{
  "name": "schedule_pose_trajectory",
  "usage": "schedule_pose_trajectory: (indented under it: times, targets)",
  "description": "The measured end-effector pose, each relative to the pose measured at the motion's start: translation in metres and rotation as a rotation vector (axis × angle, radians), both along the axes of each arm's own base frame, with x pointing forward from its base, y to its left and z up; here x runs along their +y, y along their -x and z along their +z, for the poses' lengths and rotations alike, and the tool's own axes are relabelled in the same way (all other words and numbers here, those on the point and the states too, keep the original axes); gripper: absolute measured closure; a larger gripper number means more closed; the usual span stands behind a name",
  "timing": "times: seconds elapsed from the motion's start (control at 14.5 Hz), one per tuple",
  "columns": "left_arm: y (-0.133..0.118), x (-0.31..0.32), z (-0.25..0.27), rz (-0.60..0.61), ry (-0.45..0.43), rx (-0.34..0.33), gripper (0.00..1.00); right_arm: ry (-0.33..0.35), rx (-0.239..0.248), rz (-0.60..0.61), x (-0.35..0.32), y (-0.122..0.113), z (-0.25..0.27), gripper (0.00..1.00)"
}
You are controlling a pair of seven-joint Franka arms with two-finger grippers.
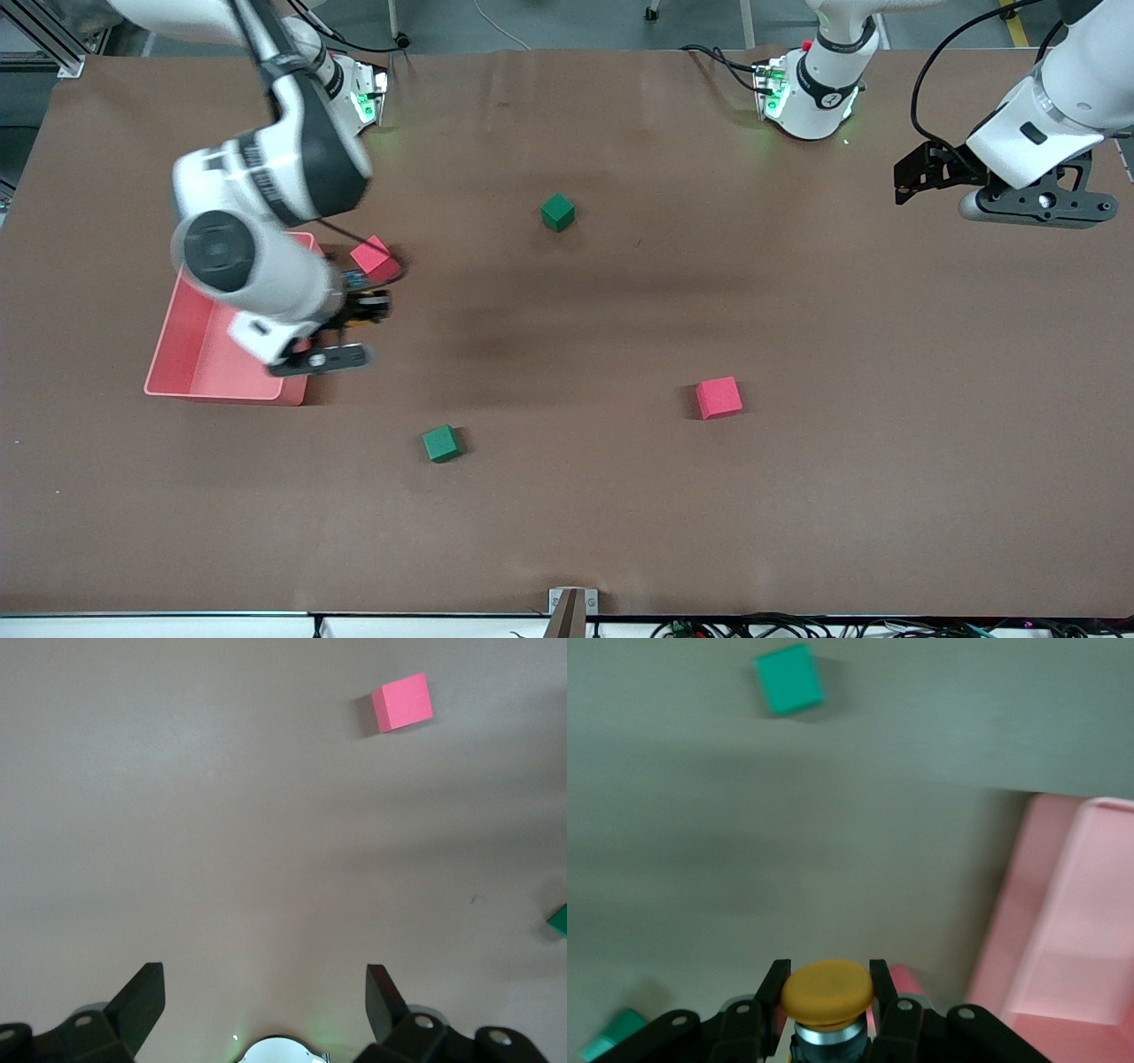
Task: Place and upright button with both arms
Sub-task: 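Carry the button out of the tray to mid-table with the right gripper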
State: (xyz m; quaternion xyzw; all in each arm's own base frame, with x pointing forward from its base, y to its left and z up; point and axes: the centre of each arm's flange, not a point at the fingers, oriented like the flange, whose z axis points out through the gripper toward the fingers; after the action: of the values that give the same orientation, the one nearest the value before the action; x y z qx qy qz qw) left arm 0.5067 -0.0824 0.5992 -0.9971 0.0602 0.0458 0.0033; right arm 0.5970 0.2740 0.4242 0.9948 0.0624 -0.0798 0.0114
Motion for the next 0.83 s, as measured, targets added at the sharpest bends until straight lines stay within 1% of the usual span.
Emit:
schedule_pose_trajectory:
  times: [0.14, 0.35, 0.55, 0.69, 0.83]
  targets:
    - [-0.003, 0.0, -0.003, 0.0, 0.001, -0.002, 0.0, -0.005, -0.038, 0.008, 0.061, 0.011, -0.024, 0.59]
    - [-0.009, -0.003, -0.009, -0.003, 0.005, -0.009, 0.0, -0.024, -0.097, -0.02, 0.128, 0.025, -0.079, 0.59]
    - [-0.015, -0.007, -0.016, -0.003, 0.007, -0.007, 0.0, -0.063, -0.155, -0.013, 0.175, 0.038, -0.132, 0.59]
    - [-0.018, -0.013, -0.02, 0.006, 0.007, -0.01, 0.0, -0.098, -0.198, -0.021, 0.205, 0.052, -0.164, 0.59]
    - [-0.021, -0.019, -0.025, 0.011, 0.008, -0.011, 0.0, -0.107, -0.21, -0.025, 0.222, 0.063, -0.194, 0.59]
